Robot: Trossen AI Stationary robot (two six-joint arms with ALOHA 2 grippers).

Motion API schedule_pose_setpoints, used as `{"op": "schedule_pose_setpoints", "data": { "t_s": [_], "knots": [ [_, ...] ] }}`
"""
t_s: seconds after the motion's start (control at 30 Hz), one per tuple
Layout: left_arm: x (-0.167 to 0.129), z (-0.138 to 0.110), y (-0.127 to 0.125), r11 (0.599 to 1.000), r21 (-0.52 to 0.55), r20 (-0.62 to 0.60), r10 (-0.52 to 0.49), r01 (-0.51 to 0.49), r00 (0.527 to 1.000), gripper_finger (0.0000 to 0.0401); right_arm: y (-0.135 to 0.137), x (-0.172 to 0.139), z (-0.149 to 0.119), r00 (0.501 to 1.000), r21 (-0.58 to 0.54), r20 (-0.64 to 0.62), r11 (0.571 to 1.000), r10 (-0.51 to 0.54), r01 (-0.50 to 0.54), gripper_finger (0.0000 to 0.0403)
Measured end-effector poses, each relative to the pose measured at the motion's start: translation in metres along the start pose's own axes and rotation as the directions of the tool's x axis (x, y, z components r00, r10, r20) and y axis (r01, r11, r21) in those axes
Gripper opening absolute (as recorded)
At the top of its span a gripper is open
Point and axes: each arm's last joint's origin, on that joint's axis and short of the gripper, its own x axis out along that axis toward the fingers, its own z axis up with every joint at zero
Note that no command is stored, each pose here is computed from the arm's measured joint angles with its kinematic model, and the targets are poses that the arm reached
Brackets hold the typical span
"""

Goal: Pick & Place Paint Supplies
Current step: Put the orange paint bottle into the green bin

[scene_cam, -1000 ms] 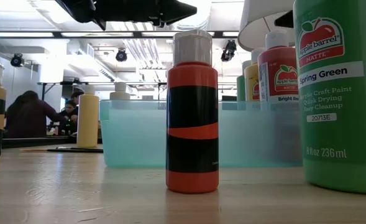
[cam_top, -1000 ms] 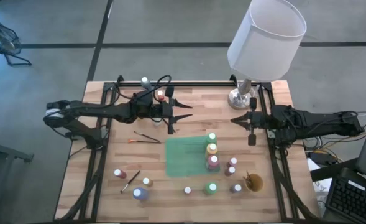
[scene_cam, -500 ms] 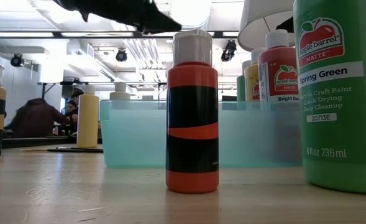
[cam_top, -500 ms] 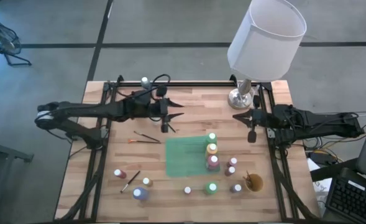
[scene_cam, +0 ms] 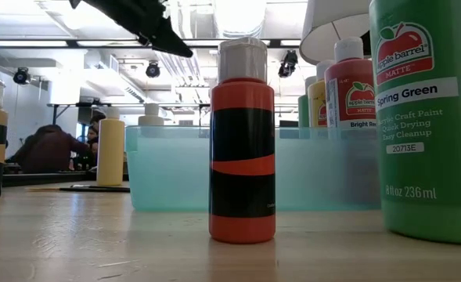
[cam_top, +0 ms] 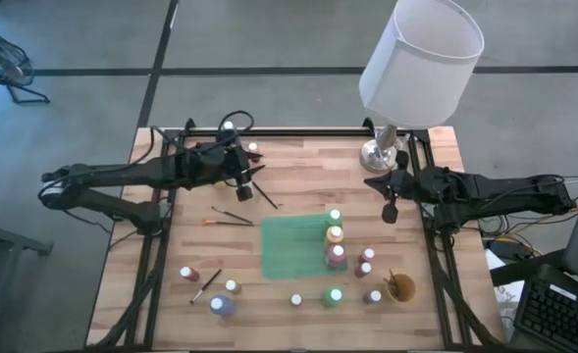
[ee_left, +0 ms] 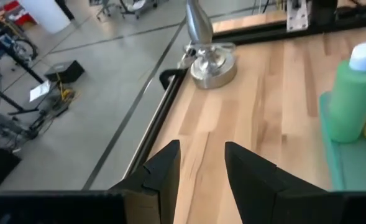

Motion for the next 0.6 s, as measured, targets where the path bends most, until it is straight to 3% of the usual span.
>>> {"op": "schedule_pose_setpoints", "data": {
  "t_s": [0.2,0.4,0.6],
  "knots": [
    [0.001,-0.003,0.010,0.997,-0.043,-0.108,0.061,-0.066,0.992,0.0133,0.000,0.001,0.000,1.000,-0.002,-0.003,1.000,0.000,0.000,0.0008],
    [0.015,0.005,0.047,0.971,-0.135,-0.282,0.153,-0.197,0.947,0.0133,0.000,0.001,0.004,0.999,0.012,0.034,1.000,-0.002,0.002,0.0008],
    [0.039,0.017,0.090,0.946,-0.136,-0.444,0.209,-0.296,0.871,0.0133,0.000,0.001,0.004,0.999,0.013,0.038,1.000,-0.002,0.002,0.0008]
  ]
}}
